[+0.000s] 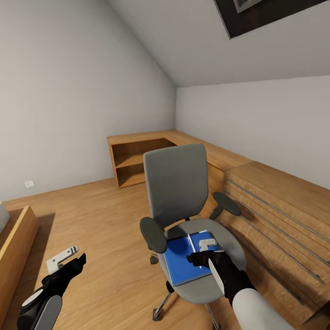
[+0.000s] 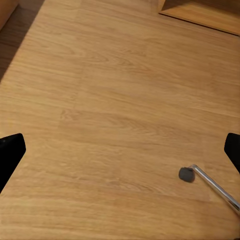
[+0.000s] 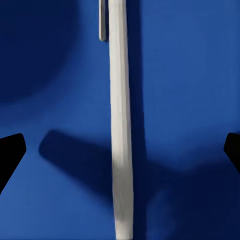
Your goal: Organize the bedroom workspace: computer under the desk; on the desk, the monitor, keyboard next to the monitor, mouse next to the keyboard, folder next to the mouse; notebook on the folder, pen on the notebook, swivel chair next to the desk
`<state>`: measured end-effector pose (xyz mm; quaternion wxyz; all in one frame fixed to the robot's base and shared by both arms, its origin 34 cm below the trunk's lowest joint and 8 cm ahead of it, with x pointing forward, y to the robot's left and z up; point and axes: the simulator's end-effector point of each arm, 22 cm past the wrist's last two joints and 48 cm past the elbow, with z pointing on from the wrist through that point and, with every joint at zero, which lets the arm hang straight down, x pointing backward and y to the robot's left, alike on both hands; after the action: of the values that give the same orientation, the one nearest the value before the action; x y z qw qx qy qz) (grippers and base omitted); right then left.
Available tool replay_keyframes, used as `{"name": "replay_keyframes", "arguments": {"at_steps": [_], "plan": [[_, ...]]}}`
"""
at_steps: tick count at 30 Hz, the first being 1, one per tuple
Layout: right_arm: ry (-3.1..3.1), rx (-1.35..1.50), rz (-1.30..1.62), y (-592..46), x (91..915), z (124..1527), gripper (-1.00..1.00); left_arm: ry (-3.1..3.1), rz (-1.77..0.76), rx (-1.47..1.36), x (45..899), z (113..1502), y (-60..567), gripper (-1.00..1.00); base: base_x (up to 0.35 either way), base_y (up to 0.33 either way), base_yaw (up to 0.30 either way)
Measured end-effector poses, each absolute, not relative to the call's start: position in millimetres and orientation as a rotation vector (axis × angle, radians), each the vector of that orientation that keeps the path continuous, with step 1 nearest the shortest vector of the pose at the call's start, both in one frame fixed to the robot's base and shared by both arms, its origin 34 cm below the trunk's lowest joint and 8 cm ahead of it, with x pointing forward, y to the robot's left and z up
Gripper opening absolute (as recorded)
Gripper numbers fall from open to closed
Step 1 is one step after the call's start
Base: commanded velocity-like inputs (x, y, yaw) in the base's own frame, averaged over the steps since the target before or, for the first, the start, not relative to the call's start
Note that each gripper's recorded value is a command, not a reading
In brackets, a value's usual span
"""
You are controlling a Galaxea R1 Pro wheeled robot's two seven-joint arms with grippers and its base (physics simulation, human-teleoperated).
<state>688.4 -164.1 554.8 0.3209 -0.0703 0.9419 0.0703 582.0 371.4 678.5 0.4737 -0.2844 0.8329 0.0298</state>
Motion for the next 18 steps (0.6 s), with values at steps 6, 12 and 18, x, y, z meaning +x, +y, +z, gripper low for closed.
{"name": "replay_keyframes", "arguments": {"at_steps": [6, 12, 18], "plan": [[2.474, -0.185, 0.185, -164.1, 688.4, 554.8, -1.0, 2.038, 0.072, -0.696, 582.1, 678.5, 371.3, 1.0, 0.0, 0.0, 0.0], [2.475, -0.191, 0.177, -164.6, 688.3, 554.4, -1.0, 2.038, 0.073, -0.696, 582.1, 678.5, 371.5, 1.0, 0.0, 0.0, 0.0], [2.475, -0.19, 0.177, -165.0, 688.4, 554.4, -1.0, 2.037, 0.074, -0.696, 582.0, 678.6, 371.7, 1.0, 0.0, 0.0, 0.0]]}}
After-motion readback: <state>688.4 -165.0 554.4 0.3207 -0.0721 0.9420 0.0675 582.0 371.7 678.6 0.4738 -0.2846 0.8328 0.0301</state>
